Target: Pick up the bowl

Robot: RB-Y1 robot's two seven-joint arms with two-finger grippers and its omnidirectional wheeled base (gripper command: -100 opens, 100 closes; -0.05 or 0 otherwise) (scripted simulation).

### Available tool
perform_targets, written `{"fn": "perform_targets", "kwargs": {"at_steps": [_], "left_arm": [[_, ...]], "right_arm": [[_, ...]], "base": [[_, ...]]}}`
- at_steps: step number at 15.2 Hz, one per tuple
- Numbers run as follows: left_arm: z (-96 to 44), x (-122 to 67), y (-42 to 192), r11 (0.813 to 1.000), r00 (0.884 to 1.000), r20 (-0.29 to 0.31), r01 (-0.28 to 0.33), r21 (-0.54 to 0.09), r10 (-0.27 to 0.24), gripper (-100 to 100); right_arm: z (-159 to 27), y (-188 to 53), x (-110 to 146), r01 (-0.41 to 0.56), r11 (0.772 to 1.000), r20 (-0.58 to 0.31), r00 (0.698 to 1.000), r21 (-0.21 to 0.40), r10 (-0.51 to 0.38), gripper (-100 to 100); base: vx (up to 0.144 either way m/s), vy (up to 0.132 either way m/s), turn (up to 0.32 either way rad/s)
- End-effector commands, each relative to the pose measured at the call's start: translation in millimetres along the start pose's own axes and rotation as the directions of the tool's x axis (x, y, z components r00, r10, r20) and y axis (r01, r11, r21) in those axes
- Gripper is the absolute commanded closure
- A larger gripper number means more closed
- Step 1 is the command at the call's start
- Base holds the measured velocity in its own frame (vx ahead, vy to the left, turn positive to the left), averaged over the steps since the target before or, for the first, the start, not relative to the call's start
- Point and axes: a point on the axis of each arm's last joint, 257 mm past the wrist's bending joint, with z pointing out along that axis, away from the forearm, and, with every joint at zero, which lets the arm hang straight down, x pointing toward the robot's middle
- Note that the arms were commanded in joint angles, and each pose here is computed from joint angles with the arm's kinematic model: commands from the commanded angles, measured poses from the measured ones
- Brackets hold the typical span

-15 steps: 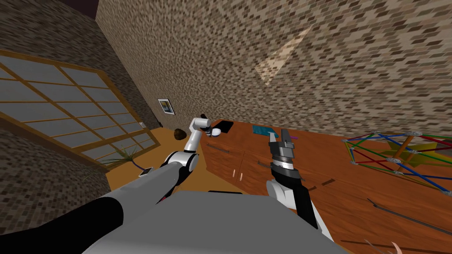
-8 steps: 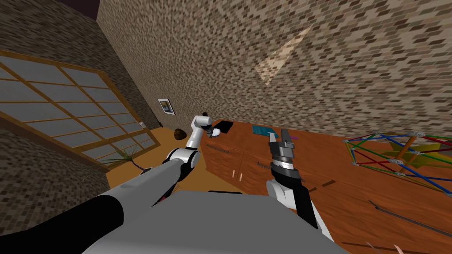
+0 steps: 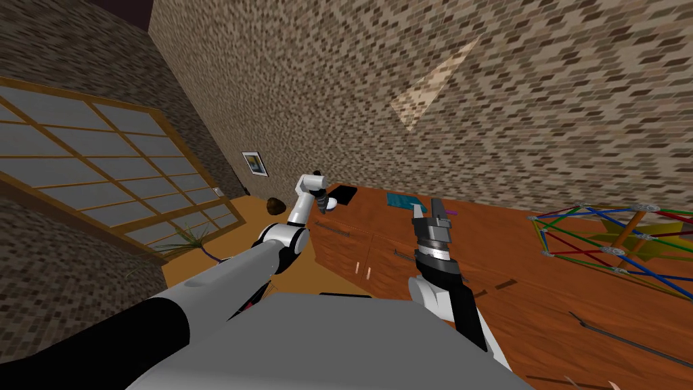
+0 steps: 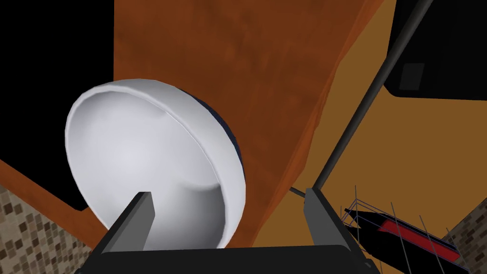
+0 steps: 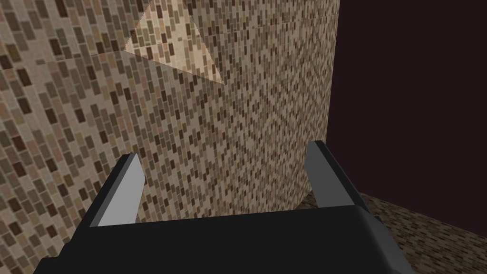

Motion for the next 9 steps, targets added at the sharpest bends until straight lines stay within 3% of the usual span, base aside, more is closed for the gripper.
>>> {"fn": "perform_targets", "kwargs": {"at_steps": [1,2,5,6,7,9], "left_arm": [[0.0,0.0,0.0,1.0,1.0,0.0,0.0,0.0,0.0,-100],[10.6,-2.4,3.0,1.0,1.0,0.002,0.006,-0.005,-0.006,-100],[21.6,-5.1,4.9,1.0,1.0,0.005,0.012,-0.004,-0.012,-100],[16.3,-3.5,4.9,1.0,1.0,0.004,0.009,-0.007,-0.009,-100],[17.4,-3.7,4.6,1.0,1.0,0.004,0.01,-0.005,-0.01,100],[17.4,-3.7,4.4,1.0,1.0,0.004,0.01,-0.005,-0.01,100]], "right_arm": [[0.0,0.0,0.0,0.0,1.0,0.0,1.0,0.0,0.0,0],[0.0,0.0,0.0,0.0,1.0,0.0,1.0,0.0,0.0,0],[0.0,0.0,0.0,0.0,1.0,0.0,1.0,0.0,0.0,0],[0.0,0.0,0.0,0.0,1.0,0.0,1.0,0.0,0.0,0],[0.0,0.0,0.0,0.0,1.0,0.0,1.0,0.0,0.0,0],[0.0,0.0,0.0,0.0,1.0,0.0,1.0,0.0,0.0,0]], "base": [[0.009,-0.008,0.001],[0.008,-0.001,-0.045],[0.008,0.008,-0.046],[0.005,0.005,-0.014],[0.0,0.0,0.0],[0.0,0.0,0.0]]}}
